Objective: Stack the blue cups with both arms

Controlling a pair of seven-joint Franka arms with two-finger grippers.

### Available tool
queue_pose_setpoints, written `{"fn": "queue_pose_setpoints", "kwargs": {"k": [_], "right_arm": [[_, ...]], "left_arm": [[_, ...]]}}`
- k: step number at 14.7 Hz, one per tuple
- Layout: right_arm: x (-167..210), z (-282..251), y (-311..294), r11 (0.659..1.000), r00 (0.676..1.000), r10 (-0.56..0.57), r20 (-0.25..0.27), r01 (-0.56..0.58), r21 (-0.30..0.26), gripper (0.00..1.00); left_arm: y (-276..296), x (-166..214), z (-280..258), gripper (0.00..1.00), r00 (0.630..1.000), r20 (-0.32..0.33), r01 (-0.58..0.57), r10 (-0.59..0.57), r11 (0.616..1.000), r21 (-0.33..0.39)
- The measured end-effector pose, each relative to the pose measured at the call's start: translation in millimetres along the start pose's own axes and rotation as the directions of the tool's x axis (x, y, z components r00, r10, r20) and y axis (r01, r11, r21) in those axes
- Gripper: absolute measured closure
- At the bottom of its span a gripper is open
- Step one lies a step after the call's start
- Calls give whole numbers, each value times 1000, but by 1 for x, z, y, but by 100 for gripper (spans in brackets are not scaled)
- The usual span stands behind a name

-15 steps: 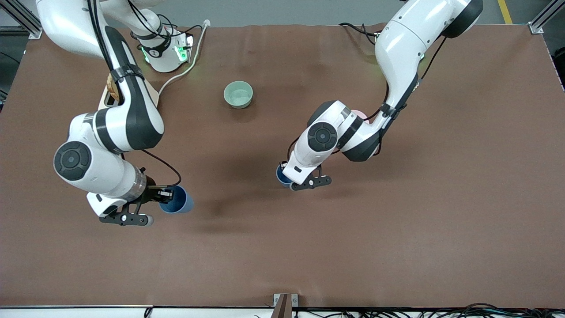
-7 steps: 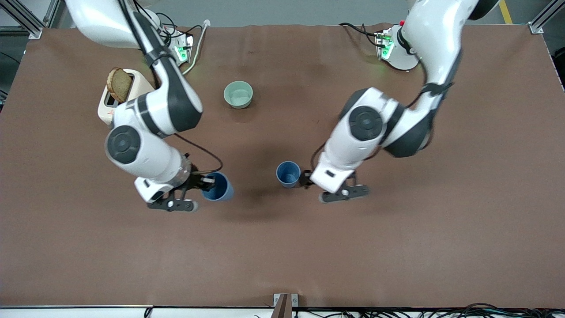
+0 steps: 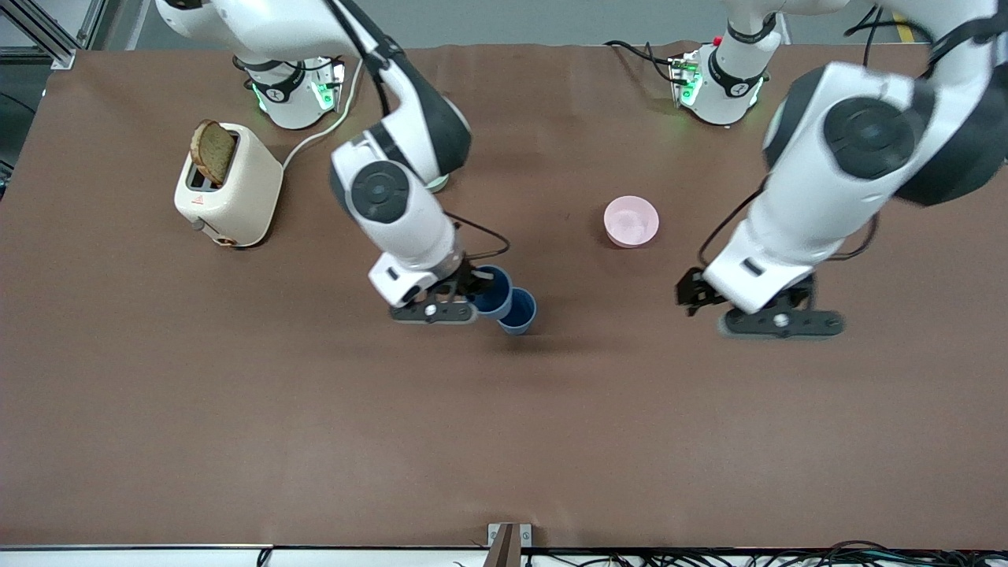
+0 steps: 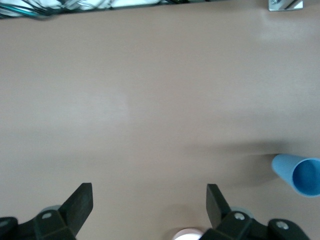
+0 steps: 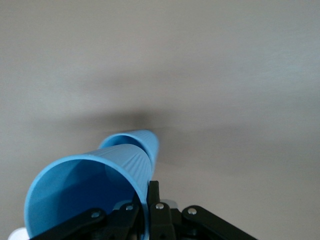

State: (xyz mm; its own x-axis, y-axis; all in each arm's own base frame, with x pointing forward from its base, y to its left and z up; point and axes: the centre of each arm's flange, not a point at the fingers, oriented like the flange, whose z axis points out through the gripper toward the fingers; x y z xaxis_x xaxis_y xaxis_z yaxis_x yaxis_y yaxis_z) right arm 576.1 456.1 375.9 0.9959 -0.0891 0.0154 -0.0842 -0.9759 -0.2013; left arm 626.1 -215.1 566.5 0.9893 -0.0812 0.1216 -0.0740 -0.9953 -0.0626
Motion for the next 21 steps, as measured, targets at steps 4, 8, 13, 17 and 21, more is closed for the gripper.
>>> {"fn": "queue_pose_setpoints", "kwargs": {"k": [4,8,13,17,21], "right_arm": [[8,16,3,1000,1000,20,-23,-20,3,96],[10,13,2,1000,999,21,-28,-21,7,96],[2,15,-3,1000,1000,5,-13,-5,0,96],[-5,19,-4,1000,1000,-16,21,16,-24,96],[-10,21,-8,999,999,-25,35,26,-32,96]], "left_arm": [[-42,-27,-58,0,999,21,-33,33,999,22],[-75,-47,-89,0,997,47,-64,64,998,-1],[-108,-77,-88,0,995,94,-39,44,998,-50],[-103,-104,-90,0,993,107,-43,47,998,-46],[-119,-109,-91,0,994,111,-11,16,999,-41]]}}
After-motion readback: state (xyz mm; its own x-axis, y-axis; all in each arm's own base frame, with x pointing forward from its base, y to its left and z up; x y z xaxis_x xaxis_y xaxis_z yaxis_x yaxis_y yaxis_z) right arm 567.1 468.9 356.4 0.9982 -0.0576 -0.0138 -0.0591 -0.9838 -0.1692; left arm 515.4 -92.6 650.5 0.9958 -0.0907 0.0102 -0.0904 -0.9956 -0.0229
